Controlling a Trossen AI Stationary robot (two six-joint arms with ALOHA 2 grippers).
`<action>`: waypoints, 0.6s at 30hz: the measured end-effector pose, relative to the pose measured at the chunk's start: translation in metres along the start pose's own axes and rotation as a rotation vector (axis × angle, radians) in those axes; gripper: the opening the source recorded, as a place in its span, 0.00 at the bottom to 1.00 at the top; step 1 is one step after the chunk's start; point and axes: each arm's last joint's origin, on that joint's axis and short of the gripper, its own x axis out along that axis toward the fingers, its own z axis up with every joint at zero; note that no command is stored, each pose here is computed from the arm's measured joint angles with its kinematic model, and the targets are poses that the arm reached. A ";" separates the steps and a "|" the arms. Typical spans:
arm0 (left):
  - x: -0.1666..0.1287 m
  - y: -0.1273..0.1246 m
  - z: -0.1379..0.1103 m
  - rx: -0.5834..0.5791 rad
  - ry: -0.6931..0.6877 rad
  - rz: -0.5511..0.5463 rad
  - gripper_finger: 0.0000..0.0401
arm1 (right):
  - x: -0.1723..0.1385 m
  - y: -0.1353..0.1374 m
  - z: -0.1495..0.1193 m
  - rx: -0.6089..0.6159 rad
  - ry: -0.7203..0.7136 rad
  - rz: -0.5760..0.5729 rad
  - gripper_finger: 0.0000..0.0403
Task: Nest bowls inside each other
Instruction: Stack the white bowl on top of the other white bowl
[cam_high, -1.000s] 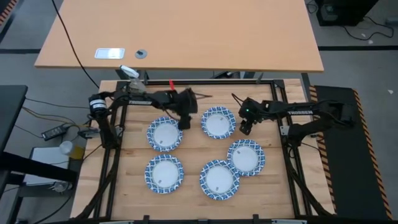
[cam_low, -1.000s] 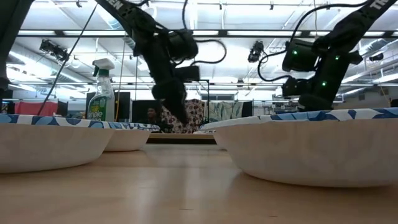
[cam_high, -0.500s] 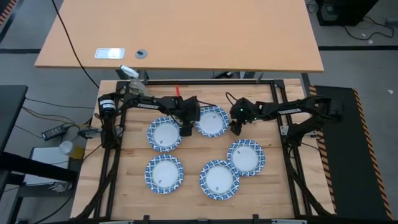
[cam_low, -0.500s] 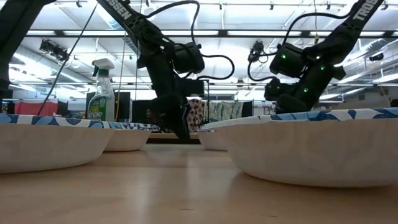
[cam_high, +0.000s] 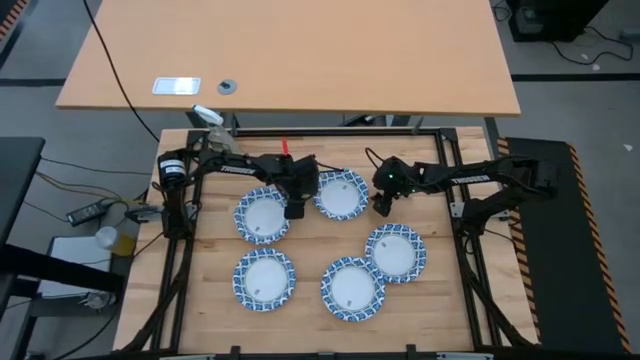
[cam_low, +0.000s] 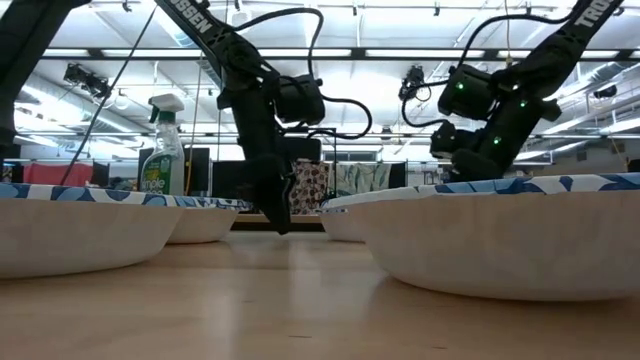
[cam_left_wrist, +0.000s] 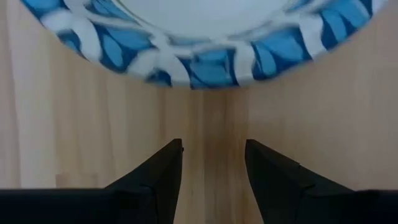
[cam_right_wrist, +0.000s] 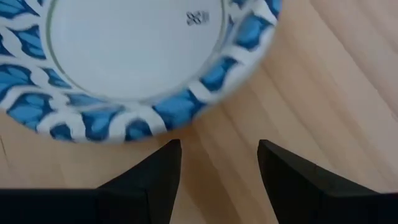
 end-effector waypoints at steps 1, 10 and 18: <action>0.001 0.001 0.002 0.000 -0.015 0.005 0.45 | 0.003 0.000 0.001 -0.006 -0.006 0.013 0.55; 0.001 -0.004 0.013 0.040 -0.114 0.029 0.45 | 0.022 0.008 0.002 -0.042 -0.027 0.110 0.54; -0.017 -0.001 0.013 0.062 -0.121 0.066 0.44 | 0.009 0.014 0.008 -0.082 -0.091 0.087 0.54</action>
